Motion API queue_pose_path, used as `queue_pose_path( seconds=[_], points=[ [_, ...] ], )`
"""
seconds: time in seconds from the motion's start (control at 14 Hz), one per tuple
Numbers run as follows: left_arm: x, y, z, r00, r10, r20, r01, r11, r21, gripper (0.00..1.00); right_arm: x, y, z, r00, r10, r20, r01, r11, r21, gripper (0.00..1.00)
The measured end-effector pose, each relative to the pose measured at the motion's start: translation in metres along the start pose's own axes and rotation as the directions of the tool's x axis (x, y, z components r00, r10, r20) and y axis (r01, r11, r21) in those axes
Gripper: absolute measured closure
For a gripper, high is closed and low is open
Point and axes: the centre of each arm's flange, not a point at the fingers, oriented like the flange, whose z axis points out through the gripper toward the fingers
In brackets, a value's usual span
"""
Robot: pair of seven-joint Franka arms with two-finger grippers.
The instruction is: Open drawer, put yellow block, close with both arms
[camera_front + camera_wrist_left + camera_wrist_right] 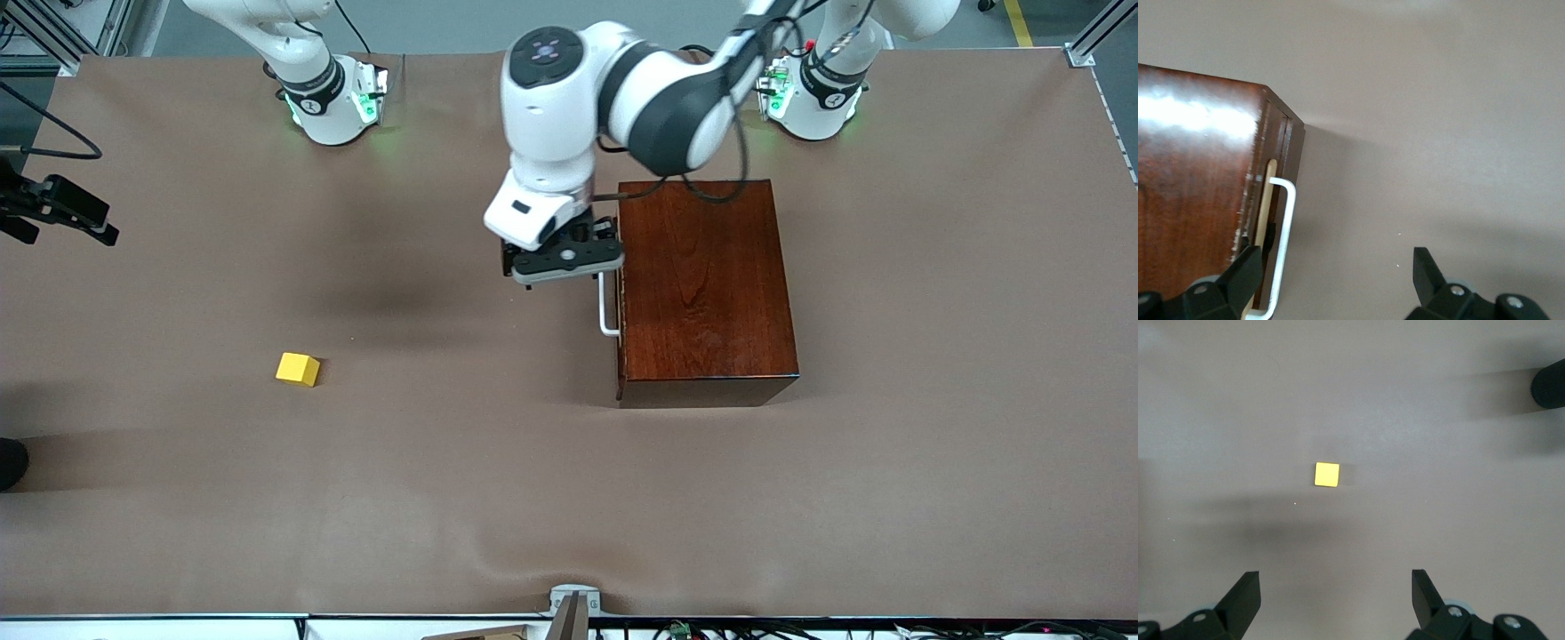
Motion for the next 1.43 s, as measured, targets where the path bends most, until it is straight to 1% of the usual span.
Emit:
queue_pose_path(
  seconds=[0.14,0.36,0.57,0.71,0.93,1.14,1.43],
  points=[
    [-0.014,0.012,0.015,1.0,0.024,-0.005,-0.024,1.0,0.02,0.0,0.0,0.0,0.0,1.0,0.0,0.0,0.0,1.0,0.0,0.0],
    [-0.018,0.013,0.029,0.999,0.033,0.008,-0.034,0.998,0.047,0.0,0.0,0.0,0.0,1.0,0.0,0.0,0.0,1.0,0.0,0.0],
    [-0.022,0.008,0.037,0.998,0.038,0.039,-0.042,0.994,0.097,0.0,0.0,0.0,0.0,1.0,0.0,0.0,0.0,1.0,0.0,0.0],
    [-0.026,0.004,0.044,0.996,0.06,0.071,-0.069,0.988,0.138,0.0,0.0,0.0,0.0,1.0,0.0,0.0,0.0,1.0,0.0,0.0],
    [-0.034,0.003,0.066,0.991,0.082,0.109,-0.101,0.977,0.187,0.0,0.0,0.0,0.0,1.0,0.0,0.0,0.0,1.0,0.0,0.0],
    [-0.04,0.004,0.095,0.988,0.09,0.128,-0.117,0.968,0.222,0.0,0.0,0.0,0.0,1.0,0.0,0.0,0.0,1.0,0.0,0.0],
    [-0.044,0.004,0.118,0.983,0.107,0.147,-0.141,0.959,0.247,0.0,0.0,0.0,0.0,1.0,0.0,0.0,0.0,1.0,0.0,0.0]
  ],
)
